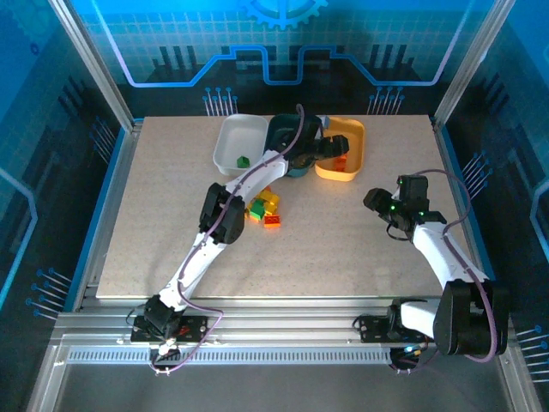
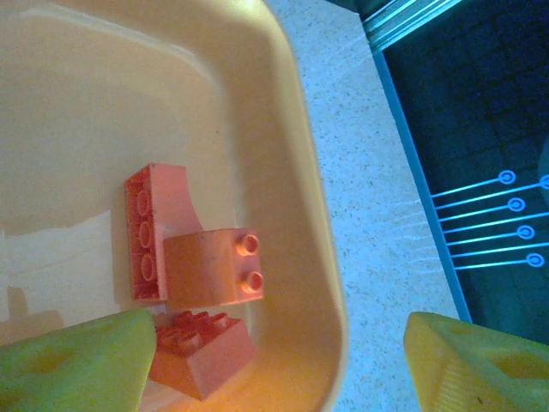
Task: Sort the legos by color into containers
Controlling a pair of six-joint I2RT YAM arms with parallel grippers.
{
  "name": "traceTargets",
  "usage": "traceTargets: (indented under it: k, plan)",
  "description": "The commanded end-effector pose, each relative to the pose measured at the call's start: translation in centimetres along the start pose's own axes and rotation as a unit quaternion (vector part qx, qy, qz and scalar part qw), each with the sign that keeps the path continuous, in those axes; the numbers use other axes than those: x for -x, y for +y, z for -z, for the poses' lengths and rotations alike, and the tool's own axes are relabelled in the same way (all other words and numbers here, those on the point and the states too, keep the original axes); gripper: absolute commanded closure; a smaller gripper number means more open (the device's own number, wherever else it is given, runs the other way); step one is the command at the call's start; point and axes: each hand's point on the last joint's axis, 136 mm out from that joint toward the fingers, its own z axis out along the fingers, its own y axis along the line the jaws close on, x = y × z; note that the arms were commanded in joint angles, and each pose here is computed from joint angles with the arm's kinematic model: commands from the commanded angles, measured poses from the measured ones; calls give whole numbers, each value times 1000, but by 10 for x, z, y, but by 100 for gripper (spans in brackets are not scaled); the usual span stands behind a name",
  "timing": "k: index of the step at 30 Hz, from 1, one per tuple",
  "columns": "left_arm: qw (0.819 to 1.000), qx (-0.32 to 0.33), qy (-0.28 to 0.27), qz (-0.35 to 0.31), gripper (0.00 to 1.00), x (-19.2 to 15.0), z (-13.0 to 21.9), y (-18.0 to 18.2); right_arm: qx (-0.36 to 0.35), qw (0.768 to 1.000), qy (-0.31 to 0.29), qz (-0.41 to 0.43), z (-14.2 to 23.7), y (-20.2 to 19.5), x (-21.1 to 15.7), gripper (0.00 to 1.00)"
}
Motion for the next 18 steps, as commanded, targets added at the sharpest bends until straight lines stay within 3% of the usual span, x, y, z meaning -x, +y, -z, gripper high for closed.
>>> traceTargets:
  k: [1, 5, 7, 9, 12, 16, 18]
  plan:
    - [992, -78, -68, -72, 16, 59, 88, -99, 13, 999, -13, 43, 6, 19, 5, 32]
    - [989, -61, -107, -86, 1, 69, 155, -99, 25, 995, -6, 99, 6, 46, -4, 30]
    - [988, -42, -136, -66, 1, 70, 190, -77, 38, 988, -3, 148, 7, 71, -13, 29]
    - [986, -14, -163, -21, 1, 65, 226, -42, 57, 978, 10, 200, 4, 100, -28, 27]
    - [975, 70, -192, 85, 1, 41, 277, 45, 73, 961, 40, 264, -8, 140, -53, 26]
    - [936, 191, -184, 230, 1, -27, 335, 160, 90, 935, 80, 334, -32, 183, -94, 26]
    - [920, 225, -173, 271, 1, -60, 357, 193, 103, 917, 96, 372, -40, 206, -115, 27]
